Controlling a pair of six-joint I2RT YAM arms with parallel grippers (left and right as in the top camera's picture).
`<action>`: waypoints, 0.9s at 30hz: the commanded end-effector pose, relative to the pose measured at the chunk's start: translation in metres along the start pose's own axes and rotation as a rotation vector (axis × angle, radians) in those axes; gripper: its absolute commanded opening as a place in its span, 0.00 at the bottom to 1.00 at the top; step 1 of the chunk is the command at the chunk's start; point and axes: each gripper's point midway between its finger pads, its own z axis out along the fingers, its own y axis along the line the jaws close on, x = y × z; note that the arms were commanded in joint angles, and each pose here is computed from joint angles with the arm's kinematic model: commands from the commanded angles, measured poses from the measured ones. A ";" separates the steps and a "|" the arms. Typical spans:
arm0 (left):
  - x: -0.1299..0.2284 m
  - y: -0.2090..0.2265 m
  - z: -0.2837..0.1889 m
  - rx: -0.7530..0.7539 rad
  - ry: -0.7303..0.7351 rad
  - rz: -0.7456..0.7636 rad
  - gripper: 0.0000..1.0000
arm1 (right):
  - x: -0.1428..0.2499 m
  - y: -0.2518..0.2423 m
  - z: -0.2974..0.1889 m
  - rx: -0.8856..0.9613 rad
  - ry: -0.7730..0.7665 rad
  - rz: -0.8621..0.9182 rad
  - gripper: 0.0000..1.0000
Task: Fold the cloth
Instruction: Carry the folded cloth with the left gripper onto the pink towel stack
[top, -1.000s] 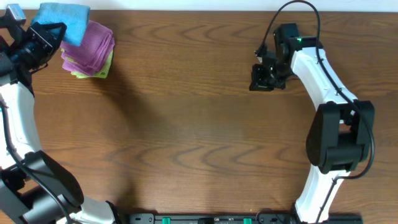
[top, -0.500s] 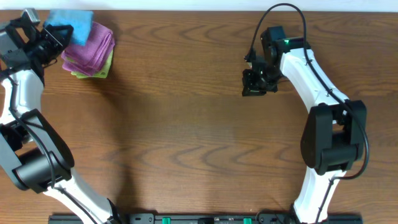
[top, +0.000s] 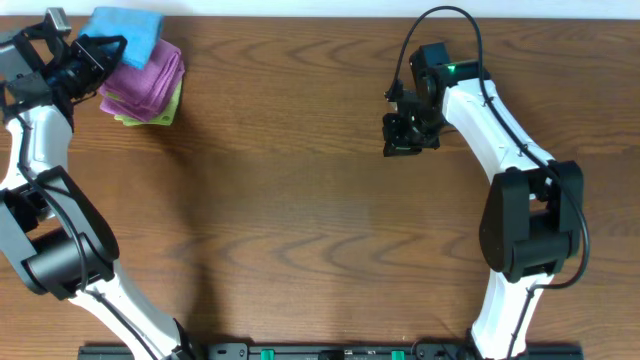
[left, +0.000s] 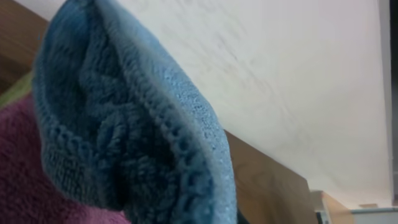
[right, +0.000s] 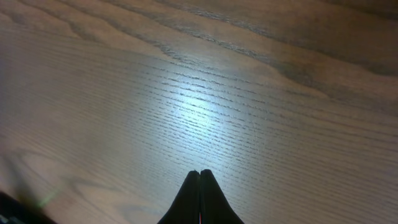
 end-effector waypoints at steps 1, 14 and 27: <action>0.004 0.004 0.004 0.011 0.026 -0.028 0.06 | -0.001 0.004 -0.004 0.002 -0.009 -0.030 0.02; 0.021 0.032 0.009 -0.073 0.063 -0.107 0.17 | 0.001 0.004 -0.004 0.002 -0.005 -0.028 0.01; 0.040 0.049 -0.005 -0.123 0.128 -0.243 0.95 | 0.004 0.008 -0.002 -0.001 0.010 -0.027 0.02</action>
